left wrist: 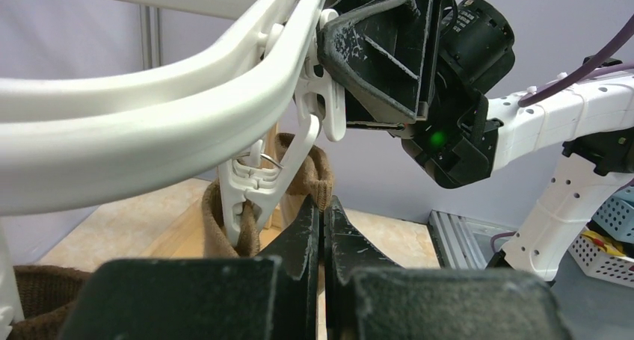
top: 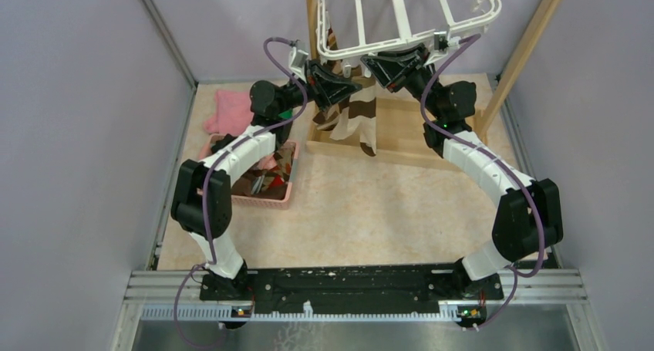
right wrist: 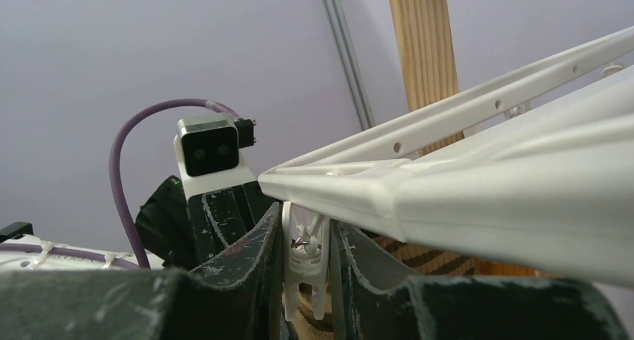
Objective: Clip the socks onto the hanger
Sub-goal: Clamp the sock onto the hanger.
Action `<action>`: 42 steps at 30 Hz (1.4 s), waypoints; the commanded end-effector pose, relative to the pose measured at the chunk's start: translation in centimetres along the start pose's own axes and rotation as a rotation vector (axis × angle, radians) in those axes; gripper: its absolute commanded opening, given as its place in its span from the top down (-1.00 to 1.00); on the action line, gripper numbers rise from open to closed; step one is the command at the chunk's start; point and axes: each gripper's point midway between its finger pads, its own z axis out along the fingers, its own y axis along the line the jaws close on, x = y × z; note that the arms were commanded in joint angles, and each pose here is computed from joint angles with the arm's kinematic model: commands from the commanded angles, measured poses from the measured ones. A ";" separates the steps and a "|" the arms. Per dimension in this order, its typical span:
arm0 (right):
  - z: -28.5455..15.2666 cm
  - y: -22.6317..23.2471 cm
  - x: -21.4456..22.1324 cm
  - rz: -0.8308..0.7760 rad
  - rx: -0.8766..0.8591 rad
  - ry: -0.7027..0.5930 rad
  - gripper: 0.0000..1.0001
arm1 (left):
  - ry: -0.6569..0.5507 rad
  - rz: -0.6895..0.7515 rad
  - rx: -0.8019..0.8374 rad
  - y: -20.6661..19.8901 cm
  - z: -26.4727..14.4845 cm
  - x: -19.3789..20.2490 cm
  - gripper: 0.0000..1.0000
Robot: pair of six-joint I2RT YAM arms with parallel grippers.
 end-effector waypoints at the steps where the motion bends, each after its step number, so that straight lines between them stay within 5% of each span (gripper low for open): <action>1: 0.6 1.7 -1.2 0.020 -0.068 -0.009 1.00 | -0.036 0.026 0.008 -0.2 0.9 -1.6 1.00; 42: 0.4 1.8 -0.2 0.025 -0.114 0.014 1.00 | -0.056 -0.060 0.078 -1.0 1.7 -2.0 1.00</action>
